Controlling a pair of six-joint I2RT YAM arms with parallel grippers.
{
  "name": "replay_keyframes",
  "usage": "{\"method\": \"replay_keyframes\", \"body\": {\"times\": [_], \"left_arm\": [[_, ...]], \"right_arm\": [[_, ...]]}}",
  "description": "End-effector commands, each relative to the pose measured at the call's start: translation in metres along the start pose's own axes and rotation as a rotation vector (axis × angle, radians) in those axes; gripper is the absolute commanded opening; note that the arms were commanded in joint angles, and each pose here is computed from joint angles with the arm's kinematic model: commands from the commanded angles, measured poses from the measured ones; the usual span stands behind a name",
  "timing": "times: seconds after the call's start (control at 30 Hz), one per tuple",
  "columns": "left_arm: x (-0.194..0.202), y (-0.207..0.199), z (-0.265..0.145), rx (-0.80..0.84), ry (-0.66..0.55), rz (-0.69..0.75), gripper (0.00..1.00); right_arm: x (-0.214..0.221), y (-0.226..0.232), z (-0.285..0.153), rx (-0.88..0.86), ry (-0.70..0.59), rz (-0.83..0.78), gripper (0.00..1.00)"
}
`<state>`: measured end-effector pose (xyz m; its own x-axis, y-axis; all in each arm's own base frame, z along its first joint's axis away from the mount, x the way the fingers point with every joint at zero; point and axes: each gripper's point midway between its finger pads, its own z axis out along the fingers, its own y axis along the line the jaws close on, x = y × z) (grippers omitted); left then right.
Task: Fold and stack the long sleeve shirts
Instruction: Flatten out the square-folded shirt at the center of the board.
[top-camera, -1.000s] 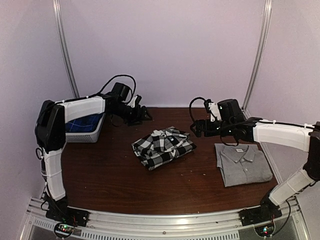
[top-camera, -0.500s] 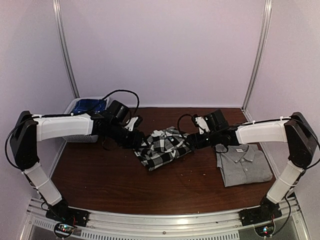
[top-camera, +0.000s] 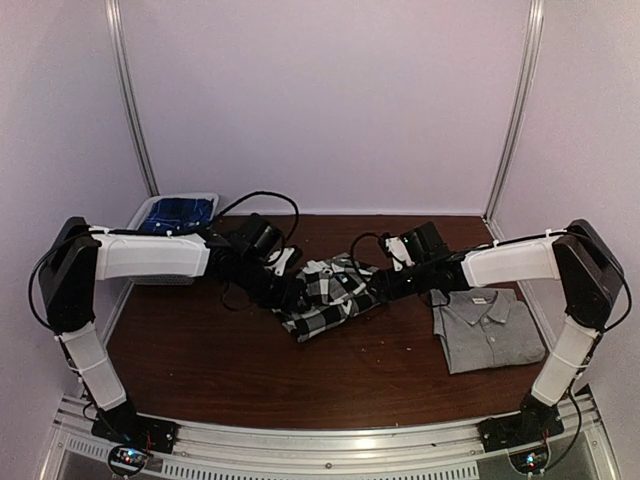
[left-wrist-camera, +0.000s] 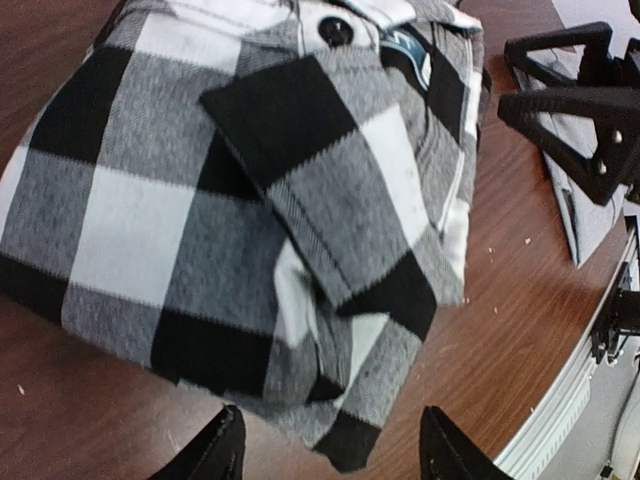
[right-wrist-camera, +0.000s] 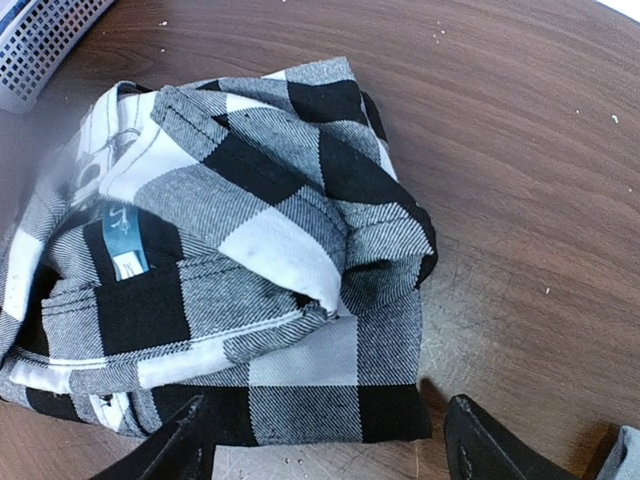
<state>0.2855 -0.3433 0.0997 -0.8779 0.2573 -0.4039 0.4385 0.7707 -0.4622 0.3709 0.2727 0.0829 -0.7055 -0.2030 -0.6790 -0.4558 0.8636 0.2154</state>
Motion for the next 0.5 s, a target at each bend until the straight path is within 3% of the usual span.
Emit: {"method": "replay_keyframes", "body": {"times": [0.0,0.1,0.4,0.47], "left_arm": [[-0.041,-0.001,0.013,-0.041,-0.072,0.036,0.6],[-0.054,0.0,0.021,-0.071,-0.073,0.056,0.59],[-0.078,0.001,0.038,-0.111,-0.068,0.109,0.3],[-0.079,-0.003,0.037,-0.094,-0.068,0.113,0.29]], "right_arm": [[-0.013,-0.002,0.001,0.013,-0.037,0.004,0.81],[-0.016,-0.003,-0.001,0.02,-0.043,0.009,0.81],[-0.019,-0.003,-0.008,0.026,-0.057,0.015,0.82],[-0.019,-0.004,-0.01,0.028,-0.061,0.018,0.82]]}}
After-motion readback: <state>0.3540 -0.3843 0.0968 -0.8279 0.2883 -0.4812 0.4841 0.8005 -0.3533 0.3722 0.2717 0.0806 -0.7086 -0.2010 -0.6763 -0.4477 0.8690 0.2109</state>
